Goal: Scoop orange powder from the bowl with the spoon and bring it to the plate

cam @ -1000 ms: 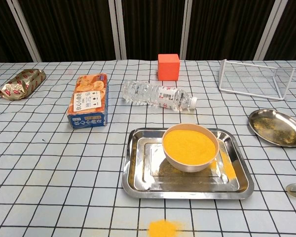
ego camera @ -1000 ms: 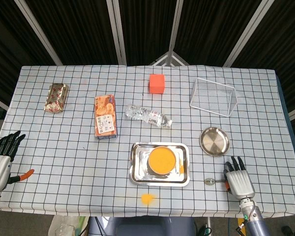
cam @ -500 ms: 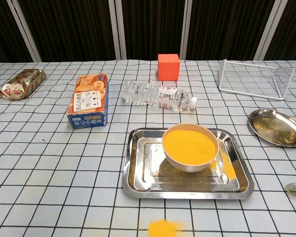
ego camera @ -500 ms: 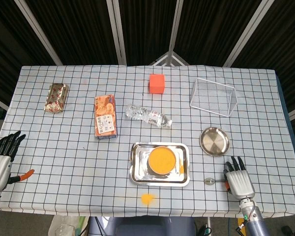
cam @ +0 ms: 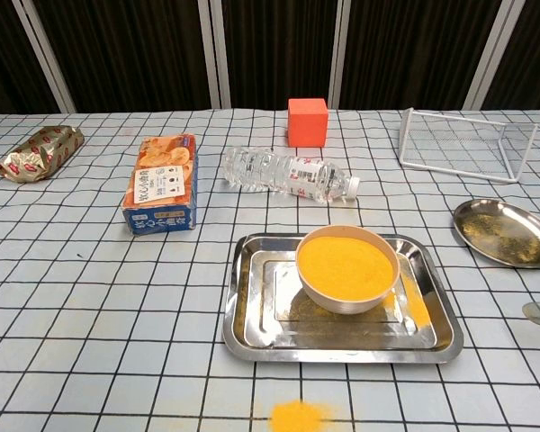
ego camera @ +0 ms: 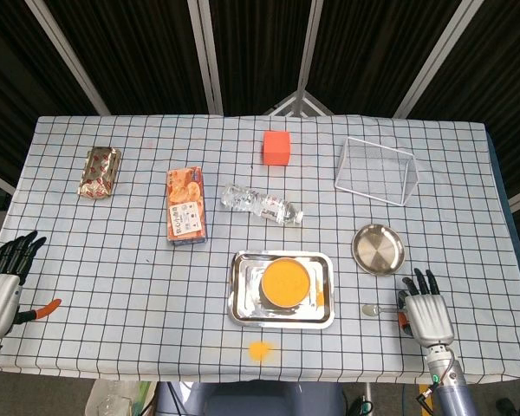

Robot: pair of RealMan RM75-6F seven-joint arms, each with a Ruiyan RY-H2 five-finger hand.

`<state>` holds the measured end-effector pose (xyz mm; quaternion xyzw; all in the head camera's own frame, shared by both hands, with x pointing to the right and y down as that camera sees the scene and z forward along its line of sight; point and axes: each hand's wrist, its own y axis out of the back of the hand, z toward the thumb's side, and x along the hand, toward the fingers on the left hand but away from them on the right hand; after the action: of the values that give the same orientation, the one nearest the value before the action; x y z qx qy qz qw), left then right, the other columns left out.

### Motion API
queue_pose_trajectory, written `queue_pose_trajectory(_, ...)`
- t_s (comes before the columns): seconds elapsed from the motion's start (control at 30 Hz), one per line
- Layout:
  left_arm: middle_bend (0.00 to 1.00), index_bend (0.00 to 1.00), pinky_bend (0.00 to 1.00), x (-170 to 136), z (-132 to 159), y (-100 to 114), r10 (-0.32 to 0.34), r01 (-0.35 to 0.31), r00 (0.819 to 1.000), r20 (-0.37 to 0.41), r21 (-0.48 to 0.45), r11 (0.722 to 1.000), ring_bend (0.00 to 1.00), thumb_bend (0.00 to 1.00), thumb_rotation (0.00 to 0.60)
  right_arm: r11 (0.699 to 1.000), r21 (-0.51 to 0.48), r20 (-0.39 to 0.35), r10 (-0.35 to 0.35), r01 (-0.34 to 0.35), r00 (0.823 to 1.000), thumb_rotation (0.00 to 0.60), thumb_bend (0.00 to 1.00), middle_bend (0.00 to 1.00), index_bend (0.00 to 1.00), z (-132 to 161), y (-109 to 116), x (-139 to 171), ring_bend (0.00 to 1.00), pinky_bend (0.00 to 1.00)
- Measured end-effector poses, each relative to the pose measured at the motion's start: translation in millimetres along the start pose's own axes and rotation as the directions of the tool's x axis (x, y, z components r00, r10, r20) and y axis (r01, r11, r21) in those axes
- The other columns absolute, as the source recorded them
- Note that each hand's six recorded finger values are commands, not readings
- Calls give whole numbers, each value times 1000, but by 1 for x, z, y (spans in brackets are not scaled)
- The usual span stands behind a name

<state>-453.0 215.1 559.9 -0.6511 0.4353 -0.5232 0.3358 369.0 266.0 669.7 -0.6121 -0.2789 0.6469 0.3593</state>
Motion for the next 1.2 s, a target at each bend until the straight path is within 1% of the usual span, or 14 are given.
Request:
queue_pose_trajectory(0.17, 0, 0, 0, 0, 0, 0, 0, 0, 1000, 2, -1, 1000, 0, 8, 600, 998, -62, 20, -25, 26, 999, 600, 505, 242, 614, 5, 18, -4, 0, 0)
queue_pose_trajectory(0.3, 0, 0, 0, 0, 0, 0, 0, 0, 1000, 1, -2, 1000, 0, 8, 600, 996, -82, 23, -42, 44, 999, 600, 505, 242, 614, 14, 34, -9, 0, 0)
queue_pose_trajectory(0.4, 0, 0, 0, 0, -1, 0, -2, 2, 1000, -3, 1, 1000, 0, 8, 600, 995, -76, 15, -57, 58, 998, 600, 505, 242, 613, 25, 45, -13, 0, 0)
queue_pose_trajectory(0.63, 0, 0, 0, 0, -2, 1, 1, -1, 1000, -9, -7, 1000, 0, 8, 600, 995, -58, -24, -88, 87, 996, 600, 506, 242, 613, 66, 65, -25, 0, 0)
queue_pose_trajectory(0.83, 0, 0, 0, 1, -3, 1, -5, 4, 1000, -18, -20, 1000, 0, 8, 600, 995, -10, -51, -101, 100, 994, 600, 505, 242, 614, 102, 73, -33, 0, 0)
queue_pose_trajectory(1.03, 0, 0, 0, 1, -3, 2, -10, 9, 1000, -20, -36, 999, 0, 8, 600, 996, -5, -58, -90, 90, 994, 600, 506, 242, 614, 137, 69, -43, 0, 0)
queue_pose_trajectory(1.2, 0, 0, 0, 1, -3, 3, -14, 13, 1000, -19, -45, 999, 0, 8, 600, 995, 14, -57, -96, 97, 994, 600, 506, 242, 614, 157, 68, -51, 0, 0)
